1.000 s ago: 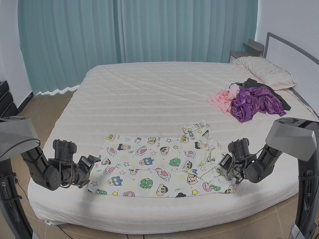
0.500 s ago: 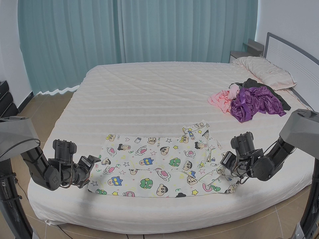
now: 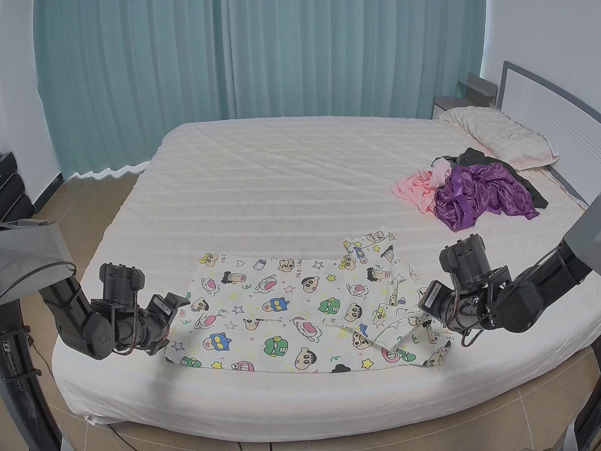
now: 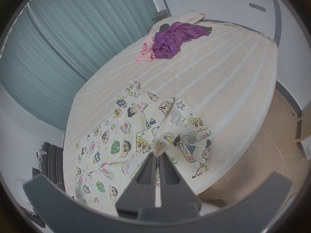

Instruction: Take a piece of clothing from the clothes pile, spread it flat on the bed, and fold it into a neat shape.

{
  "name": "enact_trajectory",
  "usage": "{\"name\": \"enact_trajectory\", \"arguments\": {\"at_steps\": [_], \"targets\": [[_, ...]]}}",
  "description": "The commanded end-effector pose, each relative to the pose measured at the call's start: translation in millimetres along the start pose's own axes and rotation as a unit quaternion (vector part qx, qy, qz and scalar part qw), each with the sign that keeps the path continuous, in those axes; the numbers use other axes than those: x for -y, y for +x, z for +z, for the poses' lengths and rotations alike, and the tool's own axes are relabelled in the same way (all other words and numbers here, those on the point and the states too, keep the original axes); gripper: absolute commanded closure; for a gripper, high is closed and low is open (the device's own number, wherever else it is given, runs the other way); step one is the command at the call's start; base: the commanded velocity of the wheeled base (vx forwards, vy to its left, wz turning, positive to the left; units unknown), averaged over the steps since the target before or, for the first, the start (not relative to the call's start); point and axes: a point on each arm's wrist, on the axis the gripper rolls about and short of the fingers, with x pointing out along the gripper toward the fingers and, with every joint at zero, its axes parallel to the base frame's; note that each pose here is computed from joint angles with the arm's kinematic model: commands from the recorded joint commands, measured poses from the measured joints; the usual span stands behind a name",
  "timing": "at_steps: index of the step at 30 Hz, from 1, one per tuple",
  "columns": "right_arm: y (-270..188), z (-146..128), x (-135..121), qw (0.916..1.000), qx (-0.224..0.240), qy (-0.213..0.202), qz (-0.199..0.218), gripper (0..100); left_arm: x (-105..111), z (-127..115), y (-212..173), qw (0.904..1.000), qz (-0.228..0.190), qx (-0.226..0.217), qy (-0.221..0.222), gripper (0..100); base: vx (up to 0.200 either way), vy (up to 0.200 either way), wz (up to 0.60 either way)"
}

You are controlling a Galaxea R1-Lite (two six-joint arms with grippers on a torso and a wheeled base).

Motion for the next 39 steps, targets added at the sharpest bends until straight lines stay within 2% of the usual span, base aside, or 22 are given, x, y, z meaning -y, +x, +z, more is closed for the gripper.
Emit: {"name": "enact_trajectory", "arguments": {"at_steps": [1,5,20,21,34,37,39], "targets": [[-13.0,4.1,-6.1,0.9998,0.008,0.000,0.016,100,0.3,0.1,-0.2,1.0000,-0.001,0.000,0.000,0,0.000,0.000,0.00],[-15.8,-15.6,-2.4,0.9998,-0.012,-0.017,-0.001,100,0.3,0.1,-0.2,1.0000,-0.001,0.000,0.000,0,0.000,0.000,0.00],[-19.8,-45.4,4.7,0.9981,-0.022,-0.050,-0.029,100,0.3,0.1,-0.2,1.0000,-0.001,0.000,0.000,0,0.000,0.000,0.00],[-18.8,-47.0,5.8,0.9979,-0.023,-0.051,-0.032,0,0.3,0.1,-0.2,1.0000,-0.001,0.000,0.000,0,0.000,0.000,0.00],[-27.1,-42.2,4.9,0.9986,-0.019,-0.047,-0.017,0,0.8,0.3,-0.8,1.0000,-0.001,0.001,-0.002,0,0.000,0.000,0.00],[-14.2,-43.3,6.0,0.9982,-0.030,-0.045,-0.025,0,1.1,0.4,-1.2,1.0000,-0.002,0.000,-0.001,0,0.000,0.000,0.00],[-0.4,-47.3,0.1,0.9976,-0.051,-0.045,-0.013,0,1.1,0.3,-1.2,1.0000,-0.003,0.000,-0.001,0,0.000,0.000,0.00]]}}
